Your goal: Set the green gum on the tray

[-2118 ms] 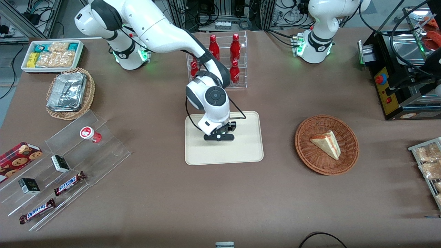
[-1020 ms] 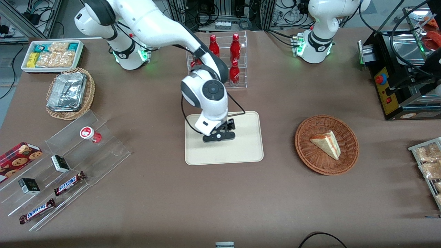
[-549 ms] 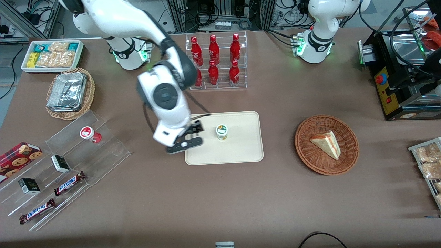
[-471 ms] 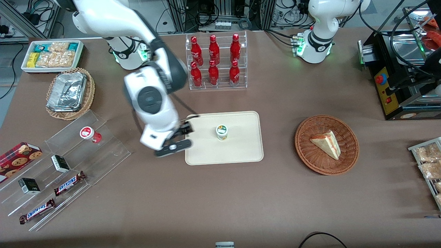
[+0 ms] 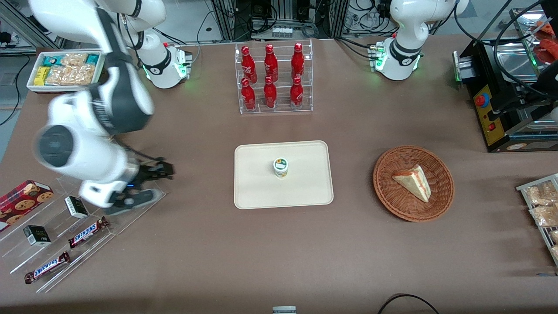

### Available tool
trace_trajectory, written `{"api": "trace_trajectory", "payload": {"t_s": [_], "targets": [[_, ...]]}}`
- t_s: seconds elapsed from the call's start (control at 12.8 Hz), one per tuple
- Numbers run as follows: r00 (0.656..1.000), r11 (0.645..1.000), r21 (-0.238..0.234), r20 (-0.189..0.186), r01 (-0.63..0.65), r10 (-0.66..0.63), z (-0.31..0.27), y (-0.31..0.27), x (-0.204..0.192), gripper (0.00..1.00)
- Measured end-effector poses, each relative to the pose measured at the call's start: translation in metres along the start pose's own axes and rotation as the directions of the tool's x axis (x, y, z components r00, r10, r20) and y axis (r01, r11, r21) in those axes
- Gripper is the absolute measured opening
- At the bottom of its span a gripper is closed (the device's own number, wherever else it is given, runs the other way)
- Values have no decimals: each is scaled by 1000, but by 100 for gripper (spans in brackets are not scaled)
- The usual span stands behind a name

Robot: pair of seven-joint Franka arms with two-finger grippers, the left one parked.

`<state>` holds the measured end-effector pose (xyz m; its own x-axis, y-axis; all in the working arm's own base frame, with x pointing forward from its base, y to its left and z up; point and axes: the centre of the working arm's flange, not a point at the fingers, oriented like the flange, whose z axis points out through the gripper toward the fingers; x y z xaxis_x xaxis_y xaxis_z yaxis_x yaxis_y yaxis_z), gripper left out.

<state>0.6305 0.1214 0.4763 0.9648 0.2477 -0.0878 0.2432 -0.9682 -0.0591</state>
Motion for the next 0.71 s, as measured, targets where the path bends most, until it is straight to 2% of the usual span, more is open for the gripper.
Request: {"api": "trace_trajectory", "payload": {"t_s": [0.31, 0.55, 0.71], "targets": [[992, 992, 30, 7, -124, 124, -13, 75, -47, 100], [987, 986, 49, -22, -160, 161, -39, 95, -77, 100], [984, 982, 58, -11, -178, 179, -60, 102, -101, 100]]}}
